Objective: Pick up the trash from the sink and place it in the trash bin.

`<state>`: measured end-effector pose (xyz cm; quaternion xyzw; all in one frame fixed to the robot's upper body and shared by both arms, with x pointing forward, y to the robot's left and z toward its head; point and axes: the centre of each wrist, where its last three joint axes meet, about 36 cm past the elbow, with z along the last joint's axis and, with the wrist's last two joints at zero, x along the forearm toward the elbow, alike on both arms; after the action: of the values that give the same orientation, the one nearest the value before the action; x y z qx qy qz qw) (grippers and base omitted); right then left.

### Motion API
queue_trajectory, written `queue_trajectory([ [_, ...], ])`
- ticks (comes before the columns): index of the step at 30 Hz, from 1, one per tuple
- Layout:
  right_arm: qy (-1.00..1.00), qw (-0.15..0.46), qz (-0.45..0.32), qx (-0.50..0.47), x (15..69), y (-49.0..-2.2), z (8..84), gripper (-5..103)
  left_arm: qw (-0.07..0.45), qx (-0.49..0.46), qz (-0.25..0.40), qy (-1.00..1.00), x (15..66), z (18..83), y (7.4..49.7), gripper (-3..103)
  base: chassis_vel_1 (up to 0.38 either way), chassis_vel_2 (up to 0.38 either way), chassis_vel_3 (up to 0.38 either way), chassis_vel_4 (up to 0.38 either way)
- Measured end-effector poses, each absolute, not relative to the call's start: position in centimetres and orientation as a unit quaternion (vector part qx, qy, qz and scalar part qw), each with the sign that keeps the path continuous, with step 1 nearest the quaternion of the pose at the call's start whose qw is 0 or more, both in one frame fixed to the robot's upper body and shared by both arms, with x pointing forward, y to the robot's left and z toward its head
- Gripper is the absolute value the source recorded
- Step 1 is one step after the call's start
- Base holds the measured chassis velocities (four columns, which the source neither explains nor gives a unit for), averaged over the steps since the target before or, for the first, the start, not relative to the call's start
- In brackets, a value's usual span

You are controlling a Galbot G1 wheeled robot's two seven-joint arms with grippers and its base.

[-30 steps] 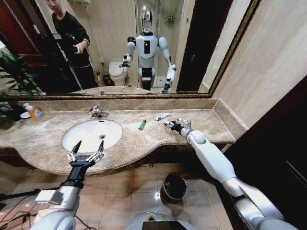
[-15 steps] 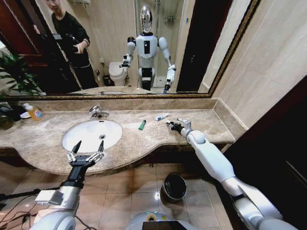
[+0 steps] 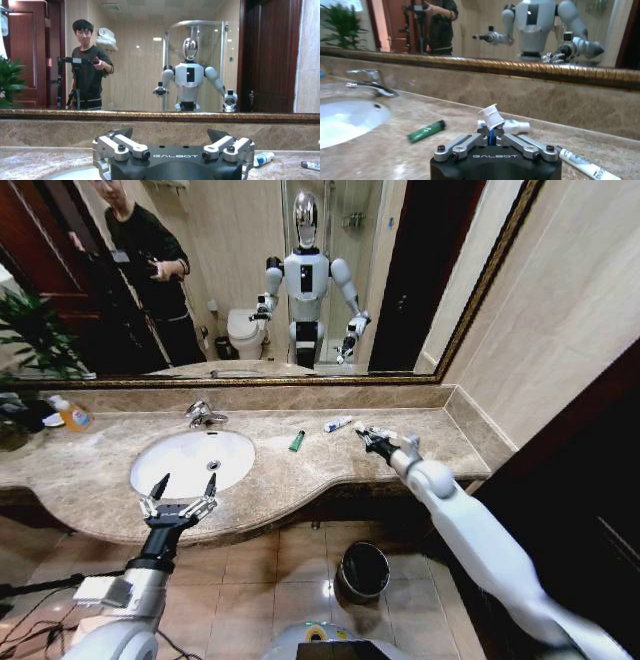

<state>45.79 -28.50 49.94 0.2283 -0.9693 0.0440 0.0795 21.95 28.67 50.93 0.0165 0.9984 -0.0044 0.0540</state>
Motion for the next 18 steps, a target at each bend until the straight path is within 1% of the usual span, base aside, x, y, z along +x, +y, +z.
queue_trajectory([
  [1,-0.969,0.08,0.044,0.228,45.8,-28.5,49.9,3,0.054,0.017,-0.004,0.998,21.9,50.9,28.7,100,0.0,0.0,0.0,0.0],
  [4,-0.969,0.072,0.05,0.229,41.7,-28.2,51.6,3,0.054,0.016,-0.004,0.998,21.9,50.9,28.7,100,0.0,0.0,0.0,0.0],
  [5,-0.969,0.072,0.05,0.229,41.7,-28.2,51.6,3,0.054,0.016,-0.004,0.998,21.9,50.9,28.7,100,0.0,0.0,0.0,0.0],
  [7,-0.968,0.084,0.045,0.231,38.2,-27.9,52.1,3,0.054,0.017,-0.004,0.998,21.9,50.9,28.7,100,0.0,0.0,0.0,0.0],
  [8,-0.968,0.084,0.045,0.231,38.2,-27.9,52.1,3,0.054,0.017,-0.004,0.998,21.9,50.9,28.7,100,0.0,0.0,0.0,0.0],
  [11,-0.963,0.118,0.02,0.241,33.3,-27.0,51.4,3,0.054,0.016,-0.004,0.998,21.9,50.9,28.7,100,0.0,0.0,0.0,0.0],
  [13,-0.962,0.126,0.014,0.243,32.3,-26.8,51.0,3,0.054,0.017,-0.004,0.998,21.9,50.9,28.7,100,0.0,0.0,0.0,0.0],
  [15,-0.957,0.156,-0.006,0.244,29.5,-26.4,49.2,3,0.054,0.016,-0.004,0.998,21.9,50.9,28.7,100,0.0,0.0,0.0,0.0],
  [16,-0.957,0.156,-0.006,0.244,29.5,-26.4,49.2,3,0.054,0.016,-0.004,0.998,21.9,50.9,28.7,100,0.0,0.0,0.0,0.0],
  [18,-0.955,0.178,-0.023,0.235,27.7,-26.2,46.7,3,0.054,0.017,-0.004,0.998,21.9,50.9,28.7,100,0.0,0.0,0.0,0.0],
])
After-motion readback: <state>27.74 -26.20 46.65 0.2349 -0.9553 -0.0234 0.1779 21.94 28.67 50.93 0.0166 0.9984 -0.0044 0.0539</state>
